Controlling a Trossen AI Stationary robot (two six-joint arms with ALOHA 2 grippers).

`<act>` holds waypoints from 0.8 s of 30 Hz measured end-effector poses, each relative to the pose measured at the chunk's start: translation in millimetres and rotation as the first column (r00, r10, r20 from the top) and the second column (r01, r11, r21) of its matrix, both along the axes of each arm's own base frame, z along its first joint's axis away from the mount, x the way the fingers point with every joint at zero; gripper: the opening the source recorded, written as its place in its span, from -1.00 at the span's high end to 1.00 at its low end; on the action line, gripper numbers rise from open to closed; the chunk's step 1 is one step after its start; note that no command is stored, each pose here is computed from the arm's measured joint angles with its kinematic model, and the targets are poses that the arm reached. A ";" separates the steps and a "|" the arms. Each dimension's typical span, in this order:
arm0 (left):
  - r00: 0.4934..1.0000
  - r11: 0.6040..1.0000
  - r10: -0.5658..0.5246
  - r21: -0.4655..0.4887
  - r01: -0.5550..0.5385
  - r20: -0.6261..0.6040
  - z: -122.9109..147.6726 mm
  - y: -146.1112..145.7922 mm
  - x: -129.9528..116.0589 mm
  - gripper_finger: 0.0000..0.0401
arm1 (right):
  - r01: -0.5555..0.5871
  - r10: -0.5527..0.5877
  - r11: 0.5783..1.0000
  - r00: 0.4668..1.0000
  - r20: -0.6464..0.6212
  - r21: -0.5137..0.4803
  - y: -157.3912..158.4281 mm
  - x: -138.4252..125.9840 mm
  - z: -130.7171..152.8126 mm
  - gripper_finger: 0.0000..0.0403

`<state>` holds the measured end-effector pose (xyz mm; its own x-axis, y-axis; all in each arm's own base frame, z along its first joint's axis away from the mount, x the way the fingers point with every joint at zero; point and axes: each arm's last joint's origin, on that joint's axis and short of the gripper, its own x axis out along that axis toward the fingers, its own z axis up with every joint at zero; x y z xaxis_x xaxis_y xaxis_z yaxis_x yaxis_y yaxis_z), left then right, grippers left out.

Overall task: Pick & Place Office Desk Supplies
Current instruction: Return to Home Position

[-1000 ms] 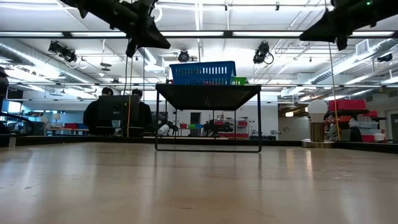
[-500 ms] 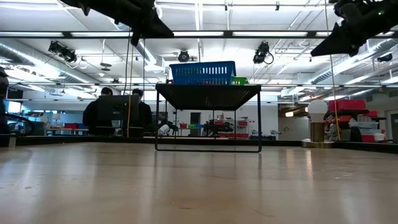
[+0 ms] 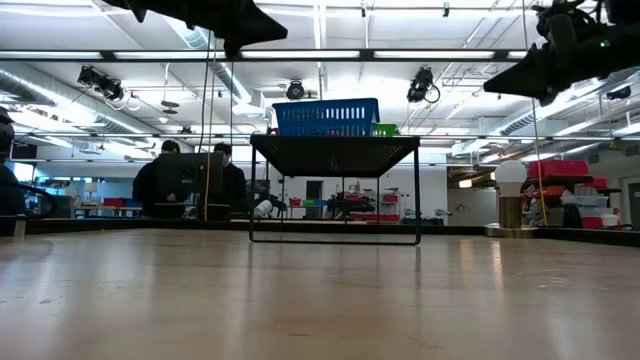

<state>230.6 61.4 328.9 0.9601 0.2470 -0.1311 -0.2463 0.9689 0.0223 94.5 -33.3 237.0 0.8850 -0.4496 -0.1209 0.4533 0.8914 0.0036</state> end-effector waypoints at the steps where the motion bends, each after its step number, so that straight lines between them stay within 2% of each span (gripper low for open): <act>1: 1.000 1.000 -0.017 0.013 0.017 -0.002 0.7 -1.6 -0.8 0.92 | 0.000 0.000 1.000 1.000 0.009 -0.002 0.6 -1.9 -2.3 0.87; 6: 0.995 0.994 -0.101 0.050 0.102 -0.022 1.3 -7.6 -2.9 0.92 | 0.001 0.003 0.999 0.995 0.099 -0.034 4.6 -15.7 -11.0 0.87; 10: 0.993 0.993 -0.108 0.047 0.110 -0.045 -0.8 -8.0 -3.6 0.92 | 0.029 -0.023 0.999 0.990 0.140 -0.045 5.3 -20.6 -19.9 0.87; 14: 0.990 0.989 -0.129 0.078 0.124 0.056 -6.1 -10.2 -10.8 0.92 | 0.032 -0.027 0.999 0.993 0.112 -0.041 4.7 -19.1 -22.9 0.87; 19: 0.969 0.992 -0.101 0.096 0.081 0.226 -28.8 -17.3 -41.9 0.92 | 0.034 -0.027 0.998 0.991 0.131 -0.050 5.1 -20.5 -21.0 0.87; 24: 0.959 0.996 -0.023 0.088 -0.002 0.282 -51.7 -23.3 -76.2 0.92 | 0.033 -0.030 0.999 0.994 0.101 -0.037 5.0 -20.3 -24.2 0.87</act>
<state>154.3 38.1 277.3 0.9574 0.2355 0.1672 -0.2447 0.9689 0.0368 74.2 -28.3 212.8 0.8771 -0.4800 -0.0143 0.4802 0.8770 0.0163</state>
